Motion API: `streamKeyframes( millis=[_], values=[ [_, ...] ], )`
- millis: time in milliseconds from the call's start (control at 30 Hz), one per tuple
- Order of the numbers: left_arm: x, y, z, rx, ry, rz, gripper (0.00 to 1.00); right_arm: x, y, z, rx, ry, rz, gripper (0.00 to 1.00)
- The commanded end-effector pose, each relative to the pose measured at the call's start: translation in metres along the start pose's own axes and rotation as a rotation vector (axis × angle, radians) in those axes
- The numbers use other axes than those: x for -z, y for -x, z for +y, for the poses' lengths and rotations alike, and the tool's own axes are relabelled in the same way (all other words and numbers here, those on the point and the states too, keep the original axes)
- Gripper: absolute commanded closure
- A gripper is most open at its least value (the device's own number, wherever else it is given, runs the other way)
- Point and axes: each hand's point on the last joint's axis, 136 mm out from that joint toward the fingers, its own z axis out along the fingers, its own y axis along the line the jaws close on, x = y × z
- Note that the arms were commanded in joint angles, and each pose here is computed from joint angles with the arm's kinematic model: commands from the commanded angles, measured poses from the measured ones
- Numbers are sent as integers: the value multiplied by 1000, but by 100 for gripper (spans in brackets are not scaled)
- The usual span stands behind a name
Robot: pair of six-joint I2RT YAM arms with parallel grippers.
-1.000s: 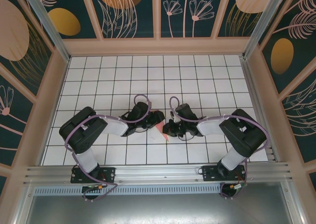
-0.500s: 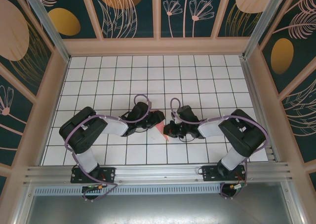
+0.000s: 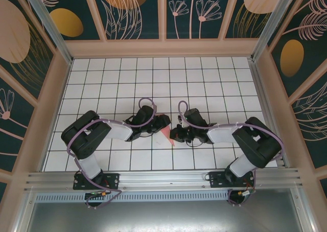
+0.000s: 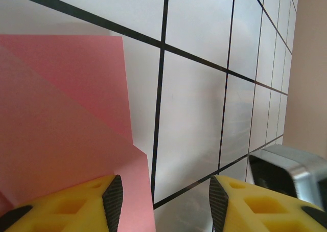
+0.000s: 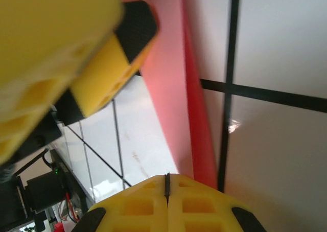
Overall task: Fold a paper plane with a square sheet of paper (pick it up from the middle)
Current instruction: Fold the wing for the fifth time at the center of the table.
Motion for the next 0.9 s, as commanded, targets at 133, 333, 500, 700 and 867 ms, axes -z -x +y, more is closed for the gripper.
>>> streamKeyframes(
  millis=[133, 333, 500, 700, 867],
  values=[
    [-1, -10, 42, 15, 134, 28, 49, 2, 18, 29, 35, 61, -35, 95],
    [-1, -11, 42, 14, 133, 28, 49, -11, 8, 0, -11, 4, -2, 94],
    [2, -9, 40, 9, 127, 17, 49, -16, -15, -36, -65, -71, 51, 96],
    [3, -9, 38, 9, 121, 16, 49, -15, -23, -48, -82, -97, 62, 98],
    [6, -6, 28, -4, 94, 10, 48, -17, -24, -52, -87, -116, 70, 98]
  ],
)
